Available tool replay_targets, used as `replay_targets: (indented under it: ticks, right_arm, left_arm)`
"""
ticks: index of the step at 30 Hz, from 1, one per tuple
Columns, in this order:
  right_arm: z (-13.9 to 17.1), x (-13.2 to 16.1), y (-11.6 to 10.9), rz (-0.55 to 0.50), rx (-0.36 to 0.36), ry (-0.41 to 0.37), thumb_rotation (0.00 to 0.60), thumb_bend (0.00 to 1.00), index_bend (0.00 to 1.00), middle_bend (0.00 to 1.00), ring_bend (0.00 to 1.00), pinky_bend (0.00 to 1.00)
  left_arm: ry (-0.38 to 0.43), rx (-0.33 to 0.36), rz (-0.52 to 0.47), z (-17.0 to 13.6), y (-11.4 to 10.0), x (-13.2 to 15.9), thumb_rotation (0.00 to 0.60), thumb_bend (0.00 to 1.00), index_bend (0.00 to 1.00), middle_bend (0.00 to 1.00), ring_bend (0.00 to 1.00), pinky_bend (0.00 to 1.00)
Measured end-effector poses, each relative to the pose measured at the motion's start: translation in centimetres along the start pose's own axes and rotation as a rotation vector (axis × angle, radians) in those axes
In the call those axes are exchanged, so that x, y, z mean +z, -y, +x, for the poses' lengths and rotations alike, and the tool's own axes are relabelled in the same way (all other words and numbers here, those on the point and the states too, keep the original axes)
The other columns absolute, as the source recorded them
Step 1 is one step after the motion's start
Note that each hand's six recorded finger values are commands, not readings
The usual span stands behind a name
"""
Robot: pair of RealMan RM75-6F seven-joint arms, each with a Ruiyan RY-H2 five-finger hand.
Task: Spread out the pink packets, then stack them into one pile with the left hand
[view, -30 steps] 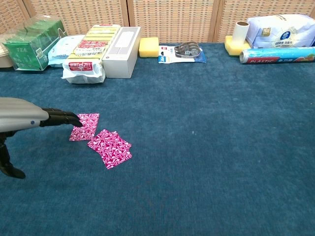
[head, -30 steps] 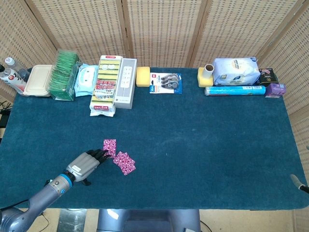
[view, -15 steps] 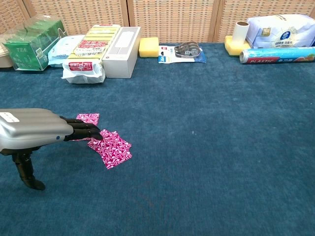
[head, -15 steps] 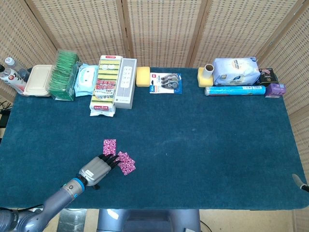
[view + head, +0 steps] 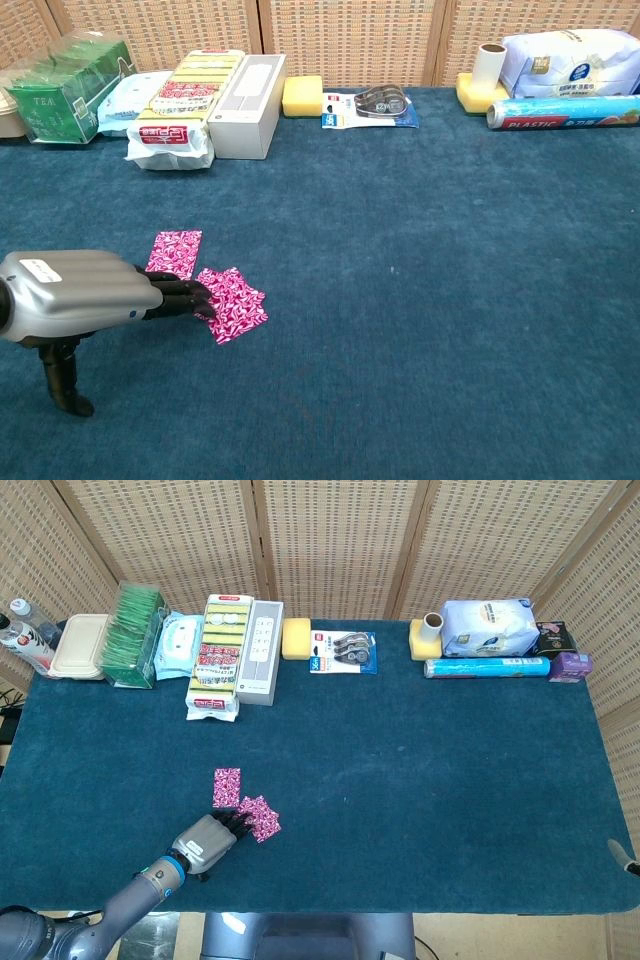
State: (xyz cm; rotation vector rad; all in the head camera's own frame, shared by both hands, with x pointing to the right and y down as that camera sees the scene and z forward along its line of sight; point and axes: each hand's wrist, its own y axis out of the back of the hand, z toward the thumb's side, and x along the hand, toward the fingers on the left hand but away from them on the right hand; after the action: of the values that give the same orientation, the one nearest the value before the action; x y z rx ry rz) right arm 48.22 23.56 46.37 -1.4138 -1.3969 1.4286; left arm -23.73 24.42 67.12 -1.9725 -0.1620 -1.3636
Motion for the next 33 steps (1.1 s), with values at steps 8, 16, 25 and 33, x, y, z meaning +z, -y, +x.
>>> replay_targets:
  ticks: [8, 16, 25, 33]
  right_arm:
    - [0.1, 0.0, -0.1, -0.003, -0.005, 0.0, 0.6, 0.23, 0.18, 0.05, 0.0, 0.0]
    - [0.1, 0.0, -0.2, -0.006, -0.006, 0.0, 0.6, 0.23, 0.18, 0.05, 0.0, 0.0]
    - [0.2, 0.1, -0.1, -0.003, -0.007, -0.002, 0.6, 0.23, 0.18, 0.05, 0.0, 0.0]
    - [0.2, 0.2, -0.1, -0.004, -0.007, -0.003, 0.6, 0.23, 0.18, 0.05, 0.0, 0.0]
  left_arm:
    - [-0.035, -0.041, -0.006, -1.6, 1.1, -1.4, 0.6, 0.08, 0.0, 0.0, 0.0, 0.14]
    - [-0.09, -0.076, -0.03, -4.0, 2.7, -3.9, 0.6, 0.08, 0.0, 0.0, 0.0, 0.14]
    - [-0.126, -0.083, -0.076, -5.9, 4.3, -5.8, 0.6, 0.08, 0.0, 0.0, 0.0, 0.14]
    - [-0.149, -0.076, -0.097, -8.2, 5.1, -7.1, 0.6, 0.08, 0.0, 0.0, 0.0, 0.14]
